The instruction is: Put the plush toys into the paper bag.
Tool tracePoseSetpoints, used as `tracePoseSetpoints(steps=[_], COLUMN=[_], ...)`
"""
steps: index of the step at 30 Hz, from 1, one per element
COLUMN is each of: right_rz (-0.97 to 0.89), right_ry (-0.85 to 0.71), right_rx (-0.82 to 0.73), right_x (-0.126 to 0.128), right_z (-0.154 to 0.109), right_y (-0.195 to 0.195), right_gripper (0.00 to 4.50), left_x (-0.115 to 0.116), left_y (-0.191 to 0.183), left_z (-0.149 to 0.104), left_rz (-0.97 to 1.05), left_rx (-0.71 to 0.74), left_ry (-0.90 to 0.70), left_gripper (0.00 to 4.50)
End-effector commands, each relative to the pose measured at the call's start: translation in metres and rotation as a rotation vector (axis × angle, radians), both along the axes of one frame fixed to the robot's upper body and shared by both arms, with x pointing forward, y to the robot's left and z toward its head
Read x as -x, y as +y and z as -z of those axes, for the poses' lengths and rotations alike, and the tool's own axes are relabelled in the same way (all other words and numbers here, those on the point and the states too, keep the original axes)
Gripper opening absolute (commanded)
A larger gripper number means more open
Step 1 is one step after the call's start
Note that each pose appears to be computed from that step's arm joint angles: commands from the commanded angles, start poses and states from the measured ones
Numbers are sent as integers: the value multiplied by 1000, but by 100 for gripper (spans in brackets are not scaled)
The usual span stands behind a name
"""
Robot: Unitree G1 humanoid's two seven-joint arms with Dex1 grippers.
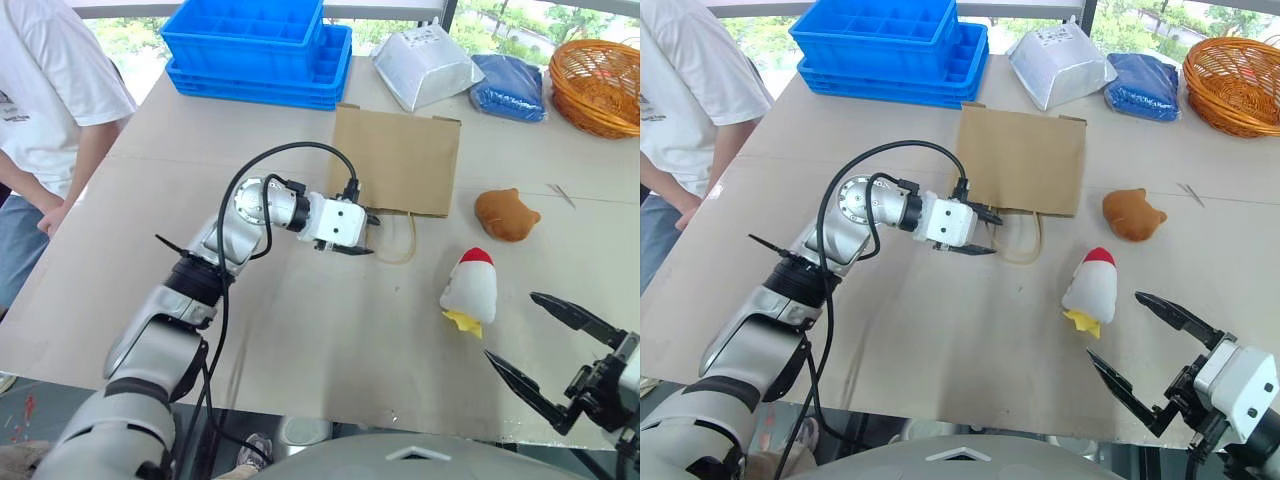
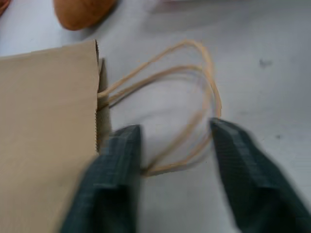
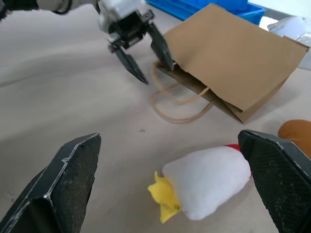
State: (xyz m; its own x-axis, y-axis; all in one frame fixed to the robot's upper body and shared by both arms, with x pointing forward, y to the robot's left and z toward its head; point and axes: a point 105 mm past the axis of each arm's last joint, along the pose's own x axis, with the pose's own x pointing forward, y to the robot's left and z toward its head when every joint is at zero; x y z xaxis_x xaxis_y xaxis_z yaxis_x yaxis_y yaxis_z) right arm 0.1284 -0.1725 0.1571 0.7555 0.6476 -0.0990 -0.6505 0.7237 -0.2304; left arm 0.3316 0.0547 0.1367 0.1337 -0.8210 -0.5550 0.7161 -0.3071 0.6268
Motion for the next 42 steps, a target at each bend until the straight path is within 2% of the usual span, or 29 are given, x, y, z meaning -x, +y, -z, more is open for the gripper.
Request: tracePoseSetpoints(steps=[1,2,4,7,9,11,13,16,17,20,21,25,28,32,38,42], right_rz=[-10,-8,11,84,86,61,34,49,57,11,-3,-110,-102,-113,-180,-278], right_ry=[-47,-51,-65,-64,-49,-32,-14,-9,0,66,79,126,115,93,50,-28], right_rx=[14,22,57,115,86,8,-34,-95,-99,-84,-70,30,95,172,312,361], right_x=[1,1,-3,-16,-26,-36,-46,-78,-91,-121,-131,-159,-179,-199,-214,-212], right_z=[-6,-5,-3,1,2,-1,-3,-9,-9,-6,-6,-1,1,6,42,54], right_y=[5,6,8,10,17,26,35,44,46,59,65,98,110,132,149,153], right_gripper=[450,450,450,450,450,408,345,197,182,27,3,3,3,3,3,3], left_x=[-1,-2,-3,0,8,13,15,19,22,30,34,38,40,44,35,30], left_y=[-9,-10,-11,-10,-7,1,10,20,20,20,20,17,15,14,21,35], left_z=[-7,-8,-12,-40,-61,-77,-87,-101,-108,-119,-120,-127,-133,-130,-134,-140], left_rz=[63,65,44,-63,-109,-172,-245,-360,-372,-409,-419,-464,-474,-501,-557,-589], left_rx=[12,21,55,241,362,440,480,559,591,654,659,735,784,817,982,1097], left_ry=[-70,-73,-38,210,388,514,591,715,755,816,821,863,886,897,946,974], left_gripper=[35,9,9,9,9,0,0,0,0,0,0,0,0,0,0,0])
